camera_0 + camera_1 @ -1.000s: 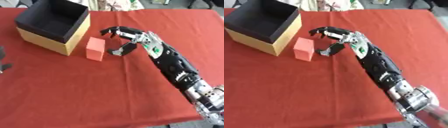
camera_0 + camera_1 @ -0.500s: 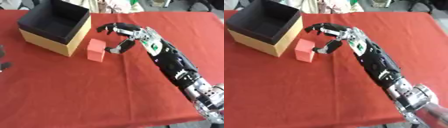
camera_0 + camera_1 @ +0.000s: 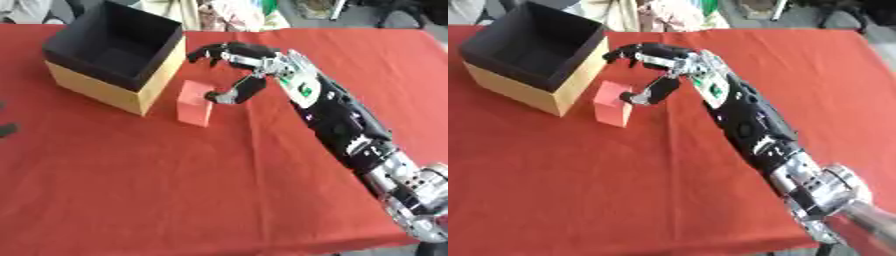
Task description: Pick up objects on the table and place them in the box.
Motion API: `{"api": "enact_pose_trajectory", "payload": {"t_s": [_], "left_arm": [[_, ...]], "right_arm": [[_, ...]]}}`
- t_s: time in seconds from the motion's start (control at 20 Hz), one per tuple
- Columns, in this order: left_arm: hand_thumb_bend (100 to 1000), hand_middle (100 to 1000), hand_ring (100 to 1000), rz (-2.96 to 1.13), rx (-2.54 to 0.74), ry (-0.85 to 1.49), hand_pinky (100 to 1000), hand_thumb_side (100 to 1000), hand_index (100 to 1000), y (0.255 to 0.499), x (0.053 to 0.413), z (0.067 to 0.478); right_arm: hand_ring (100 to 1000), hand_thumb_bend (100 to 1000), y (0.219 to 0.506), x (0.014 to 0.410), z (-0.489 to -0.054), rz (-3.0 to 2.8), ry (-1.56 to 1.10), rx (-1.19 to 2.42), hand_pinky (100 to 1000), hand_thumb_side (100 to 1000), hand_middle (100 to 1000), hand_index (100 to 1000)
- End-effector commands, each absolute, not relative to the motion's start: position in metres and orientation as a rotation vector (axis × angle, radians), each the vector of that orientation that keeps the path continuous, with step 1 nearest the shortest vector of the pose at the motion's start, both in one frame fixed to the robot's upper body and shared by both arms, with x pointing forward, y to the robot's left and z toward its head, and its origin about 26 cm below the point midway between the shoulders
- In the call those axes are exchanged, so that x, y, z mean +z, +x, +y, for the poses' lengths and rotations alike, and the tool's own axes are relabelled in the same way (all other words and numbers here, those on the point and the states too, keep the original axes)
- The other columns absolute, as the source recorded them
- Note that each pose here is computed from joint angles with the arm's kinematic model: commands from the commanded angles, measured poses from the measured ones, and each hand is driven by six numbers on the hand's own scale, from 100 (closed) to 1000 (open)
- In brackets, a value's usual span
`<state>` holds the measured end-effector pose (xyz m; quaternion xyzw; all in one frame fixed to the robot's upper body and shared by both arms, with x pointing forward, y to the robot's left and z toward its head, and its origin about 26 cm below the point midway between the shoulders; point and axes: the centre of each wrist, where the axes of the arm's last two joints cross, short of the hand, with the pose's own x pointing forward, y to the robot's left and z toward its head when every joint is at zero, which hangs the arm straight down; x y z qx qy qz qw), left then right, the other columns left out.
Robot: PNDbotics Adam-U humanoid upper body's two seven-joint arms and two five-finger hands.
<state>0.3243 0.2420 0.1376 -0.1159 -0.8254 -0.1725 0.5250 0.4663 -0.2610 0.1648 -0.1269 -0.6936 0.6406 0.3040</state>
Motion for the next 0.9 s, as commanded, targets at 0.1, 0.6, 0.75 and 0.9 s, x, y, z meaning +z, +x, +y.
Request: {"api": "enact_pose_trajectory", "payload": {"t_s": [0.1, 0.6, 0.75, 0.9], "left_arm": [[100, 913, 1000, -2.018, -0.407, -0.27, 777, 376, 909, 0.321, 0.149, 0.245], [100, 907, 992, -2.047, -0.366, -0.228, 729, 356, 906, 0.316, 0.152, 0.251], [100, 906, 989, -2.055, -0.353, -0.231, 732, 354, 905, 0.316, 0.153, 0.251], [100, 907, 991, -2.054, -0.352, -0.239, 761, 357, 905, 0.316, 0.153, 0.249]], "right_arm": [[1000, 268, 0.466, 0.186, -0.257, -1.856, -0.376, 1.755, 790, 407, 891, 1000], [1000, 284, 0.461, 0.18, -0.246, -1.784, -0.366, 1.835, 793, 421, 894, 1000], [1000, 300, 0.461, 0.177, -0.243, -1.739, -0.394, 1.863, 793, 429, 895, 1000], [1000, 306, 0.463, 0.173, -0.24, -1.698, -0.422, 1.877, 794, 431, 895, 1000]]}}
